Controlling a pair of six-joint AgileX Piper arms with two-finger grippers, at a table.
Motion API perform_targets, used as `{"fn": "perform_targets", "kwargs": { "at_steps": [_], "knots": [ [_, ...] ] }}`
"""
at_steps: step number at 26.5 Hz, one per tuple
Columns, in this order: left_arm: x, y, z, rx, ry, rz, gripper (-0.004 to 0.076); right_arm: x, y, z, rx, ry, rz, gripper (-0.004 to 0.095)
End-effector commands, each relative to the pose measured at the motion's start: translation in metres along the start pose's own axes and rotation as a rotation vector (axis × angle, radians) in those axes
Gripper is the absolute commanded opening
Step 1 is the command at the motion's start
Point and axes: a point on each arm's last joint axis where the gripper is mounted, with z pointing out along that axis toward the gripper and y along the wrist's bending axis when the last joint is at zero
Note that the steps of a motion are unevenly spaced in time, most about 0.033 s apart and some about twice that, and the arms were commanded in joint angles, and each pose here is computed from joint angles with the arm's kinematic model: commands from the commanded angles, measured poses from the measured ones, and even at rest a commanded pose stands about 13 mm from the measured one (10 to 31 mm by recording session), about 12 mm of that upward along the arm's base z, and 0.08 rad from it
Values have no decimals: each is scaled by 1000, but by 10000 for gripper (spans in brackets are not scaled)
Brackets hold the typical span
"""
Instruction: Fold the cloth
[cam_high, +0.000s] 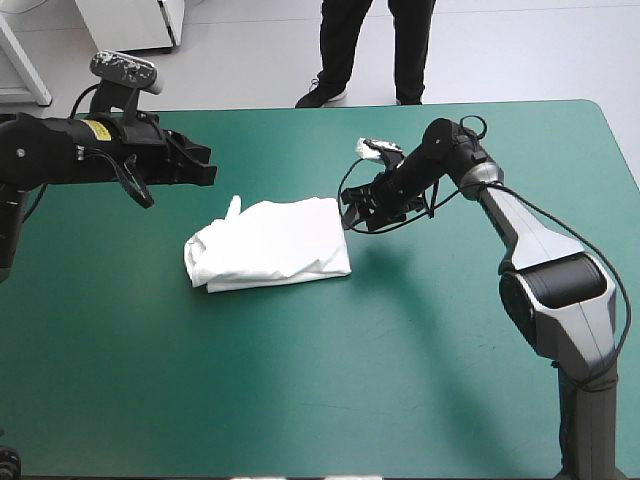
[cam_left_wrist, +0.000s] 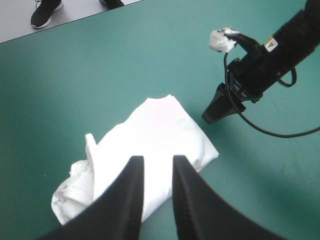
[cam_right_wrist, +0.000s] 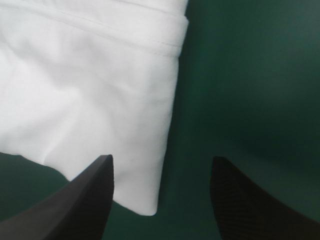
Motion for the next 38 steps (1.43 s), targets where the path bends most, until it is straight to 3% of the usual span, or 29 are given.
{"fn": "perform_targets", "kwargs": {
  "at_steps": [1,11,20,22,24,27,28,30,34,38],
  "knots": [
    [0,-8,-19,18,-28,10,177,-6,14,-17,-70,-68,-24,549],
    [0,-8,-19,21,-29,4,177,-22,12,6,-207,-87,-5,548],
    [0,-8,-19,21,-29,1,177,-17,15,47,-233,-11,-8,543],
    [0,-8,-19,21,-29,1,177,-17,15,52,-239,-2,-4,469],
    [0,-8,-21,20,-33,3,177,-17,15,52,-239,-3,-22,327],
    [0,-10,-25,19,-43,6,177,-20,16,46,-234,-26,-65,-12],
    [0,-10,-26,19,-45,7,177,-21,15,45,-230,-32,-70,-4],
    [0,-11,-29,17,-58,9,177,-25,11,34,-169,-52,-95,-5],
    [-3,-14,-35,31,-81,12,177,-28,-11,-36,101,-143,-105,-5],
    [-4,-16,-36,53,-88,23,177,-23,-33,-92,228,-229,-58,-5]
  ]
}}
